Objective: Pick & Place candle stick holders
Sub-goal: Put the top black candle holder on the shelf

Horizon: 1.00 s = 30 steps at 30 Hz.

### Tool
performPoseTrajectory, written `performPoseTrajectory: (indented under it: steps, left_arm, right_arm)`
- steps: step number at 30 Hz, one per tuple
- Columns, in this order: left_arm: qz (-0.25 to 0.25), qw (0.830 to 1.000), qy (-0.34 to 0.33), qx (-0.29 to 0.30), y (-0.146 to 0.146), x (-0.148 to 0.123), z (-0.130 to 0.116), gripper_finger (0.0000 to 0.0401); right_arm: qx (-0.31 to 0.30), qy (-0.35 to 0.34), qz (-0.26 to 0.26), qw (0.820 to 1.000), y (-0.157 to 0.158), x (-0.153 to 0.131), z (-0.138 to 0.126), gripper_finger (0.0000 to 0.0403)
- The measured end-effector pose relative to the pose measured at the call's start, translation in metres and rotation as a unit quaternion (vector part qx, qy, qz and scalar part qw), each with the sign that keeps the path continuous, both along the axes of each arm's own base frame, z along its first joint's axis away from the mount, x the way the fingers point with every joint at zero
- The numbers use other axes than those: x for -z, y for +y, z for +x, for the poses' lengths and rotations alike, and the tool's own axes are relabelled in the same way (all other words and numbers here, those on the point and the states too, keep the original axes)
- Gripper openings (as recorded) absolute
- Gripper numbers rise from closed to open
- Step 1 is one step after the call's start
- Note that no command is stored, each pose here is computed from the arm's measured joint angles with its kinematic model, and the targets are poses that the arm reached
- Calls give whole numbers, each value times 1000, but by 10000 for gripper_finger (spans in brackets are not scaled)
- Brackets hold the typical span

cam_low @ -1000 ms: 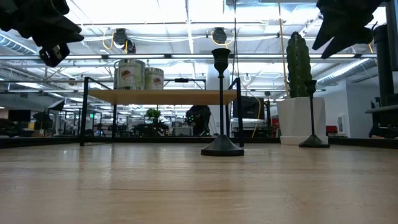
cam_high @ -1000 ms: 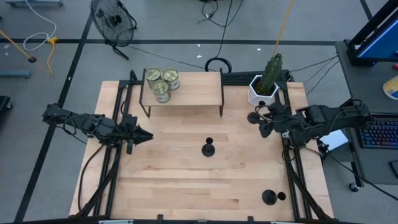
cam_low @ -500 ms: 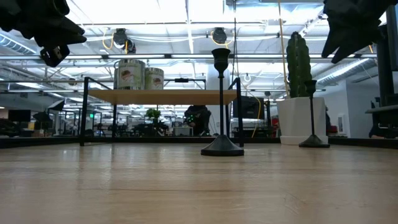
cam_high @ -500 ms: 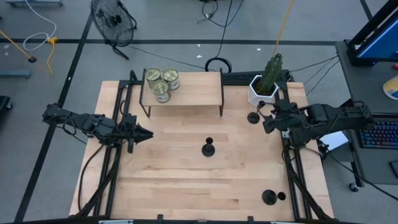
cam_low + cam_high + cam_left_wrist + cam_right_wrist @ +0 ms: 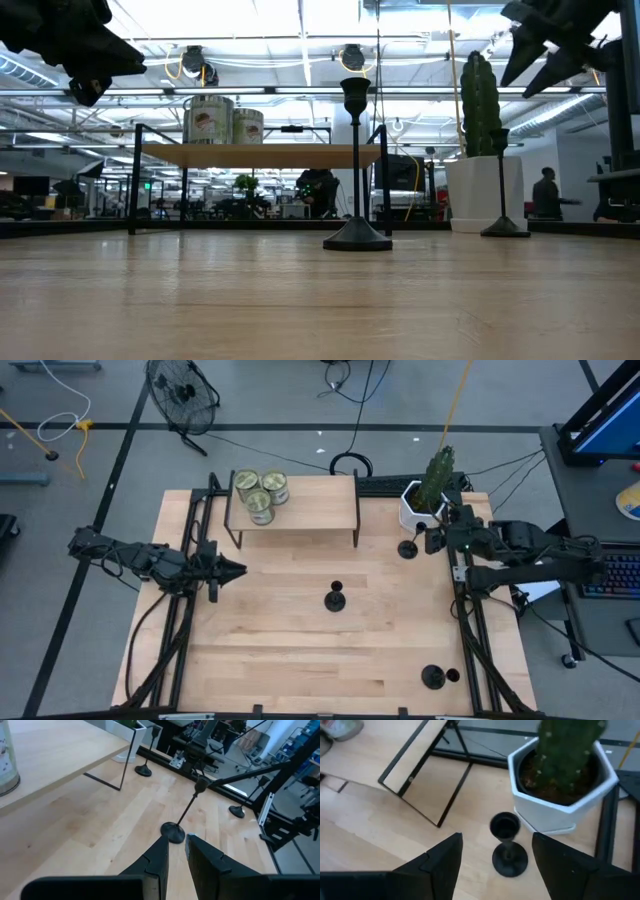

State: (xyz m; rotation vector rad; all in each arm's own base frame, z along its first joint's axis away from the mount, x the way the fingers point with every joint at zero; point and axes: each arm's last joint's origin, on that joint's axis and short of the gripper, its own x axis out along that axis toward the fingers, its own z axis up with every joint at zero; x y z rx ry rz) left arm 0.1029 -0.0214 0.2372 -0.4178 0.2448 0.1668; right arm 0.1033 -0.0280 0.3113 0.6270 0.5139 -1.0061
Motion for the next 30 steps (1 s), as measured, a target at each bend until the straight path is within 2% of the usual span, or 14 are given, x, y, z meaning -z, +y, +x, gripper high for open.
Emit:
performPoseTrajectory:
  steps: [3, 10, 19, 25, 30]
  left_arm:
    - [-4, 1000, 0, -1, 0, 0, 0, 72]
    - [-17, 1000, -2, -5, 0, 0, 0, 72]
    - [-26, 1000, -3, -7, 0, 0, 0, 72]
    - [-26, 1000, -3, -7, 0, 0, 0, 72]
    - [-26, 1000, -3, -7, 0, 0, 0, 72]
  right_arm:
    - [-8, 9, 6, 1000, -7, 1, 8, 232]
    - [25, 20, 49, 998, -28, 7, 19, 231]
    - [51, 30, 92, 994, -48, 9, 16, 231]
    - [57, 49, 91, 993, -59, 3, 17, 231]
    - [56, 64, 128, 988, -67, 10, 21, 231]
